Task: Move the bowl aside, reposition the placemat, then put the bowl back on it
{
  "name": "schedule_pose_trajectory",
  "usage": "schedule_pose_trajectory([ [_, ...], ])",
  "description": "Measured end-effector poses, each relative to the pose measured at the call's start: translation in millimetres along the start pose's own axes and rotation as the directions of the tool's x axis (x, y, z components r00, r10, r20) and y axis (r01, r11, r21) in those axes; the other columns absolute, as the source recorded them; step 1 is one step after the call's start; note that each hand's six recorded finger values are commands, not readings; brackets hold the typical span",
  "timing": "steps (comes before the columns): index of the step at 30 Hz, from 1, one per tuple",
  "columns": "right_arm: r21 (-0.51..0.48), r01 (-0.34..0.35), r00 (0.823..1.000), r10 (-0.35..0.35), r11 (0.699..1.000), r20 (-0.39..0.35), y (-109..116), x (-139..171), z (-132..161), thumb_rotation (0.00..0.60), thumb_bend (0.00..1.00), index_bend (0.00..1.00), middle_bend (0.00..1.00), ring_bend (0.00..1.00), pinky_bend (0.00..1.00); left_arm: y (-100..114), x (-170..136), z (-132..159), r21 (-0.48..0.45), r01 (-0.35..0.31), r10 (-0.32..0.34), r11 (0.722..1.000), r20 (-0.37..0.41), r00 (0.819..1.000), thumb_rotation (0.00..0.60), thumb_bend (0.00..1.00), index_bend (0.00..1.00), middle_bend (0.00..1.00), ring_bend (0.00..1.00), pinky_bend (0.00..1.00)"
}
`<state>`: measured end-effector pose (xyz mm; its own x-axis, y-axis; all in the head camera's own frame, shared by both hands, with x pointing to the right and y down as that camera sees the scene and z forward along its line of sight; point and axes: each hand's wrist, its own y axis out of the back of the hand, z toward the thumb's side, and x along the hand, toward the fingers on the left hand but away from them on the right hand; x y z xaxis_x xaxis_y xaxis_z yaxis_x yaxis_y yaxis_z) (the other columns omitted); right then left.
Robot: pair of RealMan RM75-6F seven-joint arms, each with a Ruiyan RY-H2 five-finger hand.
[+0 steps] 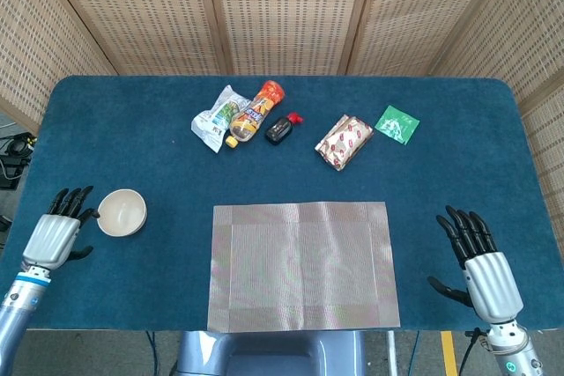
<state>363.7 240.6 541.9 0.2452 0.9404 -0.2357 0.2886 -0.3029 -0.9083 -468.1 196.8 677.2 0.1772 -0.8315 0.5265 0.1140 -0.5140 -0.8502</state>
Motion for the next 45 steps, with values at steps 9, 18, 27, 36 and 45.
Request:
schedule_pose_trajectory([
  [9, 0.001, 0.004, 1.000, -0.004, 1.000, -0.001, 1, 1, 0, 0.600, 0.20, 0.06, 0.00, 0.00, 0.00, -11, 26, 20, 0.006, 0.011, -0.011, 1.000, 0.030, 0.999, 0.600, 0.15, 0.44, 0.00, 0.00, 0.00],
  [18, 0.005, 0.007, 1.000, -0.007, 1.000, -0.006, 1, 2, 1, 0.600, 0.20, 0.06, 0.00, 0.00, 0.00, -20, 40, 34, 0.006, 0.021, -0.021, 1.000, 0.037, 0.999, 0.600, 0.27, 0.64, 0.00, 0.00, 0.00],
  [27, 0.002, 0.010, 1.000, -0.010, 1.000, -0.008, 2, 3, 2, 0.600, 0.20, 0.06, 0.00, 0.00, 0.00, -26, 43, 39, 0.014, 0.023, -0.024, 1.000, 0.029, 0.999, 0.600, 0.52, 0.68, 0.00, 0.00, 0.00],
  [36, 0.002, 0.015, 1.000, -0.015, 1.000, -0.013, 3, 3, 3, 0.600, 0.20, 0.06, 0.00, 0.00, 0.00, -15, 41, 45, 0.002, -0.011, 0.011, 1.000, 0.056, 0.998, 0.600, 0.52, 0.69, 0.00, 0.00, 0.00],
  [45, 0.013, 0.025, 1.000, -0.025, 1.000, -0.003, 5, 2, 2, 0.600, 0.20, 0.06, 0.00, 0.00, 0.00, 7, 44, 89, -0.036, -0.055, 0.060, 0.998, 0.167, 0.984, 0.600, 0.52, 0.69, 0.00, 0.00, 0.00],
])
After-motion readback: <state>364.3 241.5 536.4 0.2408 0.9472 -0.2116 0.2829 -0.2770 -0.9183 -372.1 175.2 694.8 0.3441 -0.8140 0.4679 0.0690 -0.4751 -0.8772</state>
